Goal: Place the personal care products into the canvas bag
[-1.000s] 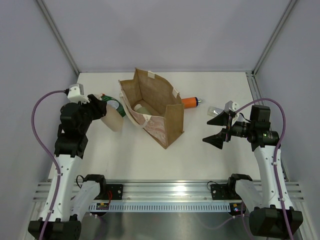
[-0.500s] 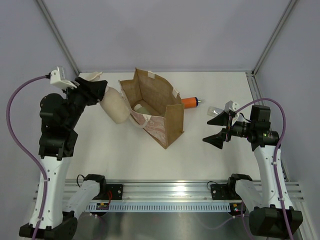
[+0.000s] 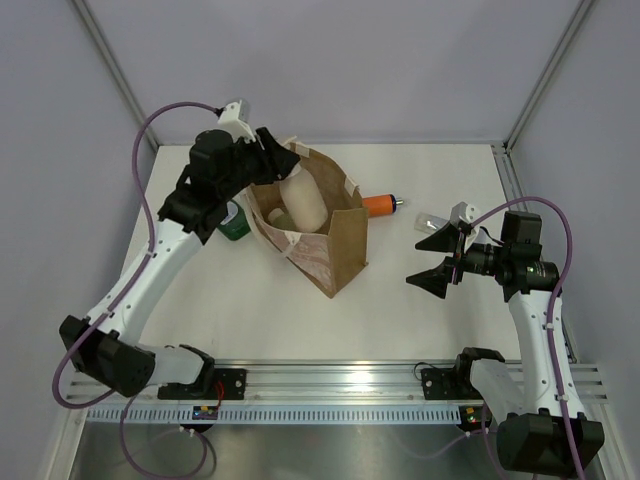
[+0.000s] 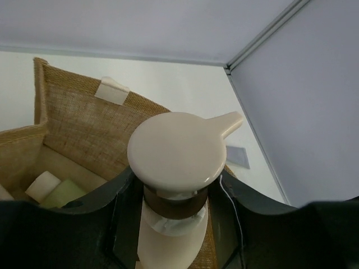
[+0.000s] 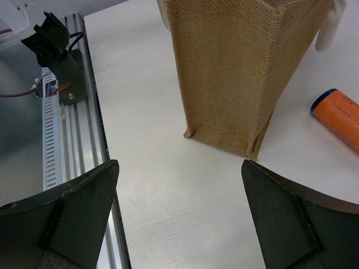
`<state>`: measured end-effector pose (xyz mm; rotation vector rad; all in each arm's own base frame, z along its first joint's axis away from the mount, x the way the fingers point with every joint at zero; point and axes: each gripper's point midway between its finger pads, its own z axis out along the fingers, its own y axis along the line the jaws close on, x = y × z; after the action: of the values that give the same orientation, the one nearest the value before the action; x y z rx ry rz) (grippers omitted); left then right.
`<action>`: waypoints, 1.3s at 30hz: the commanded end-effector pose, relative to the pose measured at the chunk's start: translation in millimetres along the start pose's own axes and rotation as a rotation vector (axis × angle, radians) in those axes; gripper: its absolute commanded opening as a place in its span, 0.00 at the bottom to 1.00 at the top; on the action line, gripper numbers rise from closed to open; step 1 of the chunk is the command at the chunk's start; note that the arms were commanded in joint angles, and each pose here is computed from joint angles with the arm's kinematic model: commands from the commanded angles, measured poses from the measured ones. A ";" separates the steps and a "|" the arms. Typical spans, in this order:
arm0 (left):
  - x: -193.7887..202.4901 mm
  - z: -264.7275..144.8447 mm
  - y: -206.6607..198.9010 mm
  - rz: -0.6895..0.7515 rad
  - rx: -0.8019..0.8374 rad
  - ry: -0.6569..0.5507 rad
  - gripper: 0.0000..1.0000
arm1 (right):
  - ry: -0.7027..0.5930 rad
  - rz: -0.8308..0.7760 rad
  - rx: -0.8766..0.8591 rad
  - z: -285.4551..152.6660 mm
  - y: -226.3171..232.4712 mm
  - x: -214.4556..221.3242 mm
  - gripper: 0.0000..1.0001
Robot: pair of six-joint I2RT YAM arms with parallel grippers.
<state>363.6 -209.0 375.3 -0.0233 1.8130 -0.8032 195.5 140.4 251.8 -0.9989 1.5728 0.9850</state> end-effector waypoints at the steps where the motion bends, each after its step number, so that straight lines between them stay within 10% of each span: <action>1: -66.5 -3.8 -63.5 0.031 0.180 -0.220 0.00 | -0.022 -0.026 -0.019 -1.3 3.2 -6.8 0.99; 14: 100.1 35.8 -31.7 0.049 0.183 0.147 0.07 | -0.007 -0.020 0.001 -2.0 -0.5 -2.8 0.99; 20: 130.8 36.7 -8.7 0.061 0.127 0.215 0.42 | 0.047 0.057 0.117 -2.5 -30.3 8.9 0.99; 27: 133.2 42.3 5.2 0.128 0.065 0.239 0.86 | 0.170 0.118 0.440 -22.0 -95.4 22.9 1.00; 39: 51.0 7.6 0.2 0.305 0.027 0.121 0.99 | 0.801 -0.015 0.558 -69.0 -195.2 99.5 1.00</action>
<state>355.5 -255.4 277.8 0.2874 1.9901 -0.6937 325.9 24.4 156.3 -0.8702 2.2407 0.2808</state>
